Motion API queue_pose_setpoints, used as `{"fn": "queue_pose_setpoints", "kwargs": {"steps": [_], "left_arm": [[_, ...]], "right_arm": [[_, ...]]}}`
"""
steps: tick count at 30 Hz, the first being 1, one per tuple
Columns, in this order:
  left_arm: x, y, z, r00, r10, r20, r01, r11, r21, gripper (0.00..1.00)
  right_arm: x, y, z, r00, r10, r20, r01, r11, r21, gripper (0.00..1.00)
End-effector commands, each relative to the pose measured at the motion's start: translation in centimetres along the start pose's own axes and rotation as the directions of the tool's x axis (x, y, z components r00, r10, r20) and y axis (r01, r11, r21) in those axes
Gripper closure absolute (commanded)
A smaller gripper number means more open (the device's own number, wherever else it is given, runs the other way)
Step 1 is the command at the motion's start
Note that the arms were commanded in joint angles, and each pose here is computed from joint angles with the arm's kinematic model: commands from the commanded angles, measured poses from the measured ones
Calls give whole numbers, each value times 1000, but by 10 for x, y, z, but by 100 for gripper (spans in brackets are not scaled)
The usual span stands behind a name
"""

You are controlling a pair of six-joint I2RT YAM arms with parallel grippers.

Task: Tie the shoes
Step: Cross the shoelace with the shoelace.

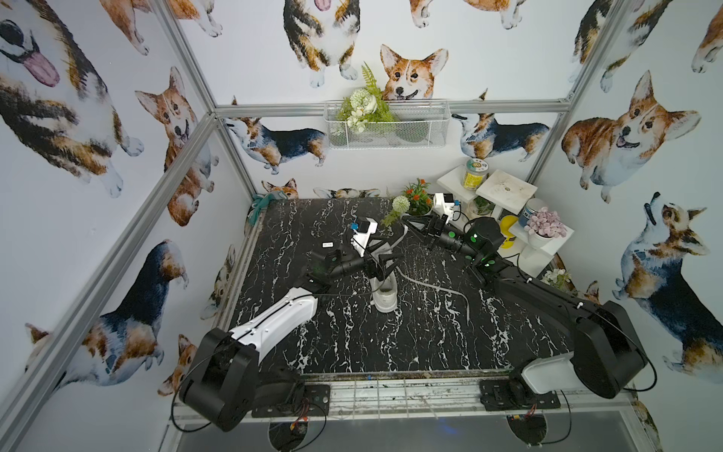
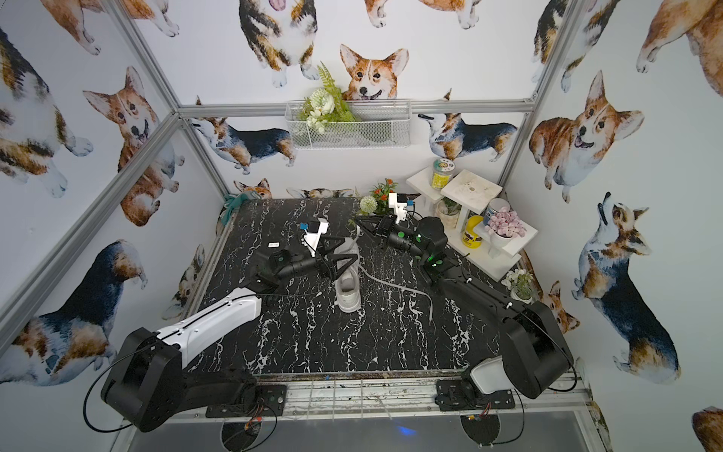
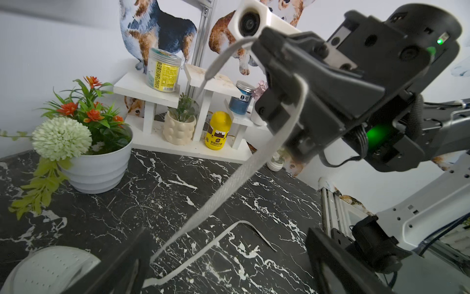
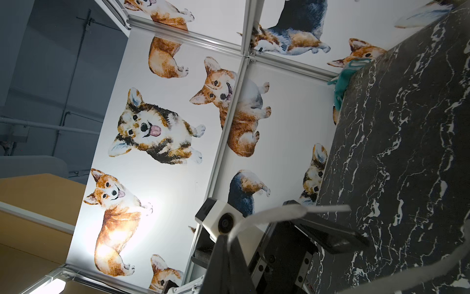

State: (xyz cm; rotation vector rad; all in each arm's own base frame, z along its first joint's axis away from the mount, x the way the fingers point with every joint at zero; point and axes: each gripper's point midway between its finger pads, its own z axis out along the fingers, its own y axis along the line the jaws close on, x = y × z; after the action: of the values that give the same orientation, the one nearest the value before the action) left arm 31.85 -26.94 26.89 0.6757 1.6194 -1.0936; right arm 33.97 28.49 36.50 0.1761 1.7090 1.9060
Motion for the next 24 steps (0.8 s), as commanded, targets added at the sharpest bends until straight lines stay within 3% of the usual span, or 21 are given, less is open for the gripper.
{"fn": "queue_pose_setpoints", "kwargs": {"steps": [1,6,16,20,24], "left_arm": [[-21,-2,6,990,102,93,-105,994,26,0],[-27,9,23,987,100,129,-107,993,45,4],[-7,10,42,995,3,102,-21,984,176,50],[-3,9,42,995,-14,96,-4,981,194,62],[6,14,44,997,-26,79,11,981,192,65]], "right_arm": [[-1,6,0,999,-33,2,33,999,6,100],[-3,15,-3,999,-45,14,45,999,-1,100],[-13,20,-12,996,-75,57,75,997,16,100],[-18,20,-15,995,-77,65,76,997,21,100],[-18,14,-16,995,-79,63,77,996,37,100]]}}
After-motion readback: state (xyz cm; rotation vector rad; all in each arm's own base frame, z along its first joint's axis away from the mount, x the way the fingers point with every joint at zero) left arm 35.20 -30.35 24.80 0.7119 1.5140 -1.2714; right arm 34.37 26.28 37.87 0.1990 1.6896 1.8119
